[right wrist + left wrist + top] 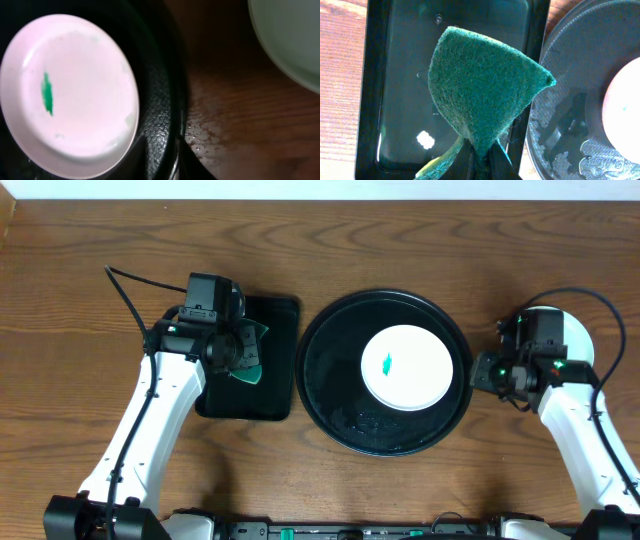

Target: Clean dirty plates on tray and stack at the side

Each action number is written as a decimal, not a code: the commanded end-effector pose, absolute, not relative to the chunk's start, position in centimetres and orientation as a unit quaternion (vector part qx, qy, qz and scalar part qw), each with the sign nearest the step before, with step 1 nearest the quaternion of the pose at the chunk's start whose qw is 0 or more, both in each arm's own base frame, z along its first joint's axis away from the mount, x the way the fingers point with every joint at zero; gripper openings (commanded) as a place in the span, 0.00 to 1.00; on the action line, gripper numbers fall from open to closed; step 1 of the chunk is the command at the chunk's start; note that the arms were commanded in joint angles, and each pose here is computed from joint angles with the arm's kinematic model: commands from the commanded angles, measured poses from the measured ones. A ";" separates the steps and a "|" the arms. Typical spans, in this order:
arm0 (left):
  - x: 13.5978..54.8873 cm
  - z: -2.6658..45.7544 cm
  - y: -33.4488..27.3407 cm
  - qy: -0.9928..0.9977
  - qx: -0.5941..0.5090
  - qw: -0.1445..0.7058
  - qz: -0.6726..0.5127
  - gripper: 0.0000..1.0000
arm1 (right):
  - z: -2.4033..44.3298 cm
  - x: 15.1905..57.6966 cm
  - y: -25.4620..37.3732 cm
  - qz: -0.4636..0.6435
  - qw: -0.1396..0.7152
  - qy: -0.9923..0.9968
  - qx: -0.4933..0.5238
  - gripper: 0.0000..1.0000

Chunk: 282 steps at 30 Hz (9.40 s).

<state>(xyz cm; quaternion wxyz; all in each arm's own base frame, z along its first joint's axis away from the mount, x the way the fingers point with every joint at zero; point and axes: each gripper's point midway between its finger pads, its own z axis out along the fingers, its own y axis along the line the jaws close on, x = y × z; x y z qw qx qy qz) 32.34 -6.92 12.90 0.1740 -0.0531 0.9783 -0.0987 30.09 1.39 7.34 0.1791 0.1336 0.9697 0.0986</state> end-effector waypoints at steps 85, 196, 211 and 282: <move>32.7 10.9 -6.9 0.982 -0.059 0.154 -0.091 0.08 | 2.3 29.8 11.9 0.246 0.146 0.958 0.023 0.13; 33.3 11.1 -7.0 0.980 -0.058 0.166 -0.093 0.08 | 0.7 30.3 11.2 0.136 0.188 0.971 0.064 0.01; 32.9 11.0 -6.9 0.982 -0.059 0.157 -0.091 0.08 | 2.3 29.1 10.9 0.139 0.182 0.970 0.081 0.01; 30.4 7.8 -26.4 0.982 0.022 0.101 -0.155 0.07 | 0.1 28.7 11.5 0.152 0.143 0.972 0.109 0.01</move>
